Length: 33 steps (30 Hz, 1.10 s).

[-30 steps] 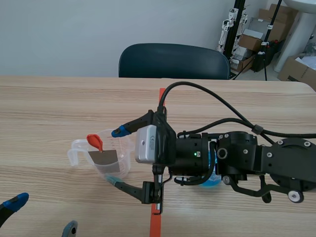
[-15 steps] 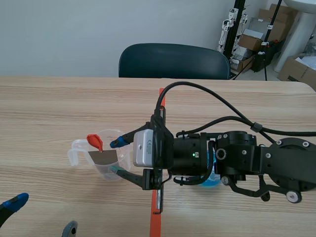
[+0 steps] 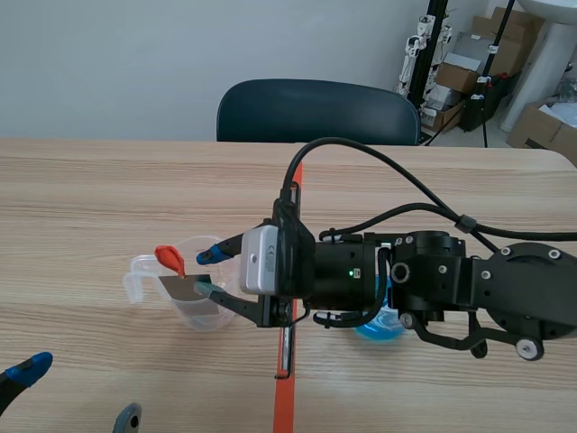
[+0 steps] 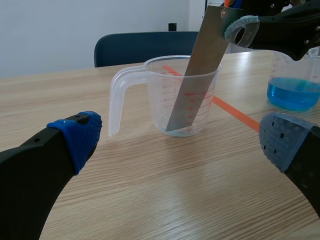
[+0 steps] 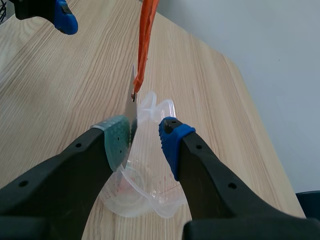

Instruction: Do the redox reaction experiment. lift the metal plate out of the left beaker

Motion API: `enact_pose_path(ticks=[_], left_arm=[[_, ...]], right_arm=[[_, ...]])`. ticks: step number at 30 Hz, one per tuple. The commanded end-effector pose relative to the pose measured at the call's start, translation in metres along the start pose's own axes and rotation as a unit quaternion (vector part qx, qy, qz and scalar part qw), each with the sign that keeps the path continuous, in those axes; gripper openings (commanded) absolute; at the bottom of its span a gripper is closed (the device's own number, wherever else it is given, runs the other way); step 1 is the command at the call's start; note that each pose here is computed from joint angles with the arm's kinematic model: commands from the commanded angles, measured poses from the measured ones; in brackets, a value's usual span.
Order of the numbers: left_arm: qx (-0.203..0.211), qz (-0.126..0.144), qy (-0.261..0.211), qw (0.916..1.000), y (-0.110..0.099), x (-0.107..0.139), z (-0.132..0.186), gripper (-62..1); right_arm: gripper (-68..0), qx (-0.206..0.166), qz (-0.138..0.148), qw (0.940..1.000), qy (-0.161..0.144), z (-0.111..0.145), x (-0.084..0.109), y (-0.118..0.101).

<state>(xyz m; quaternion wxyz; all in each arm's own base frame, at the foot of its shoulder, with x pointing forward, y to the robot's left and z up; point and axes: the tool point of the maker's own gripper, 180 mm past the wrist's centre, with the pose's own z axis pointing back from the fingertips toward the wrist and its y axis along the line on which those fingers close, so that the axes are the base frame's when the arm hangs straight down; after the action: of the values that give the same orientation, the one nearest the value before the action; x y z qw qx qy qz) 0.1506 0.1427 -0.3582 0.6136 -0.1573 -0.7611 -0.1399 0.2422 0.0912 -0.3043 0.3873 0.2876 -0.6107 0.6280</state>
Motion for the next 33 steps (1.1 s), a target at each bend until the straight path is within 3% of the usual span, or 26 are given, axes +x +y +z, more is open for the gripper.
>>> enact_pose_path(ticks=[1,4,10,19,25,33], left_arm=[[0.004,-0.001,-0.009,1.0,0.002,0.004,0.0,1.4],[0.004,-0.001,-0.009,1.0,0.002,0.004,0.0,1.4],[0.004,-0.001,-0.007,1.0,0.002,0.003,0.0,1.4],[0.004,-0.001,-0.005,1.0,0.002,0.003,0.0,1.4],[0.004,-0.001,-0.005,1.0,0.002,0.003,0.0,1.4],[0.004,-0.001,-0.005,1.0,0.002,0.003,0.0,1.4]], right_arm=[[-51.1,-0.012,0.011,0.9995,-0.026,-0.006,0.014,-0.014],[-51.9,-0.012,0.011,0.9995,-0.028,-0.008,0.016,-0.014],[-67.2,-0.011,0.009,0.9993,-0.034,-0.011,0.019,-0.014],[-67.1,-0.015,0.005,0.9993,-0.035,-0.011,0.019,-0.015],[-67.1,-0.04,-0.031,0.998,-0.037,-0.01,0.019,-0.025],[-67.1,-0.032,-0.132,0.9905,-0.024,-0.01,0.014,-0.027]])
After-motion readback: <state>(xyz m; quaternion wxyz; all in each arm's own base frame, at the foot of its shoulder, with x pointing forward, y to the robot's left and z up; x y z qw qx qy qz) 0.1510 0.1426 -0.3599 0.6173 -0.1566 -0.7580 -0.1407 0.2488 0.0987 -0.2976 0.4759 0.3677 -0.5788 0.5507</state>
